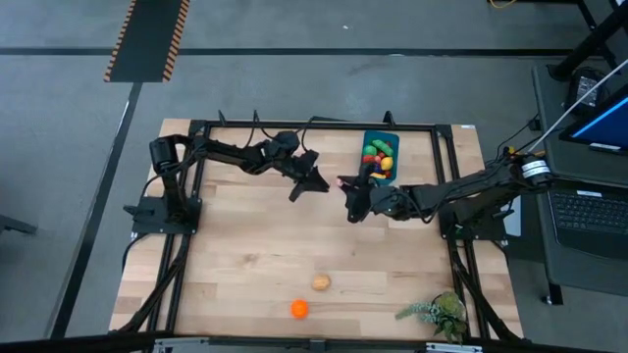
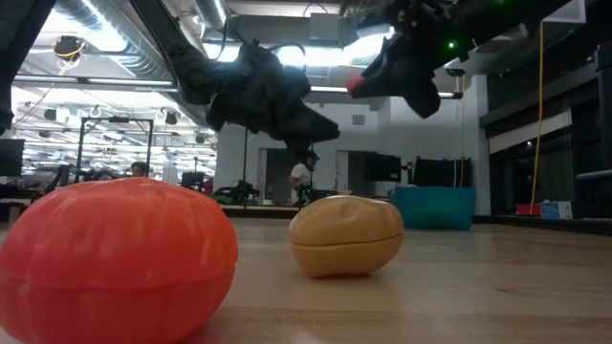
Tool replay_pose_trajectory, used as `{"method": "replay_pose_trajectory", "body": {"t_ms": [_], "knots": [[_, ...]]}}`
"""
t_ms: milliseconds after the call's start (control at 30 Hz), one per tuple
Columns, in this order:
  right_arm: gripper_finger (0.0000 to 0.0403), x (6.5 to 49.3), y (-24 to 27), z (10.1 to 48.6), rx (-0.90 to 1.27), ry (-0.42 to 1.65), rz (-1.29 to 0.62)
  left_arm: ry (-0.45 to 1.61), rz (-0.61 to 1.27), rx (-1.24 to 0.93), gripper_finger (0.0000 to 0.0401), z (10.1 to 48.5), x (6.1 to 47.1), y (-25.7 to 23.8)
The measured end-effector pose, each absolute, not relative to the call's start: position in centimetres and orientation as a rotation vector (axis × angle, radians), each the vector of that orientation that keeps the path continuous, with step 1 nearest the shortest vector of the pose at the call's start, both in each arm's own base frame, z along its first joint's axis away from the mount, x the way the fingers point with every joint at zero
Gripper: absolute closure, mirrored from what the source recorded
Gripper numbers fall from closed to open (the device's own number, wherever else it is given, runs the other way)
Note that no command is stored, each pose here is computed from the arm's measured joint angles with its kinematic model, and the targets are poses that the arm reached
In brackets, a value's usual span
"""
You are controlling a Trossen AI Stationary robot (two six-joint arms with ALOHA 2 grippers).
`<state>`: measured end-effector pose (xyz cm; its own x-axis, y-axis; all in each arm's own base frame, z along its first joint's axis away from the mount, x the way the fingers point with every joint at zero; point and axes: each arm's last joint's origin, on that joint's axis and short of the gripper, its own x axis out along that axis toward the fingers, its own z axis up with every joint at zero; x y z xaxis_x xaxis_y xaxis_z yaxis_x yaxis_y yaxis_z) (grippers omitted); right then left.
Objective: Pick and placing Produce into tupperware
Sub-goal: Put the pink peach into the blue bin
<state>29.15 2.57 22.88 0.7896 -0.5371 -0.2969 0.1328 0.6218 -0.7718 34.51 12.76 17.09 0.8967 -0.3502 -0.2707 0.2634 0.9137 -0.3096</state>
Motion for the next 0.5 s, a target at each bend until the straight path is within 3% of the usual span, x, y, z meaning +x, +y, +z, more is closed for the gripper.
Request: {"method": "replay_pose_trajectory", "body": {"t_ms": [167, 500], "knots": [[0.0332, 28.3, 2.4, 23.5, -0.722, 0.545, -0.421, 0.310, -0.423, -0.214, 0.0353, 17.5, 34.3, 12.5], [0.0339, 25.7, 1.0, 24.2, -0.441, 0.615, -0.425, 0.285, -0.434, -0.077, 0.0370, 20.1, 31.6, 11.3]]}}
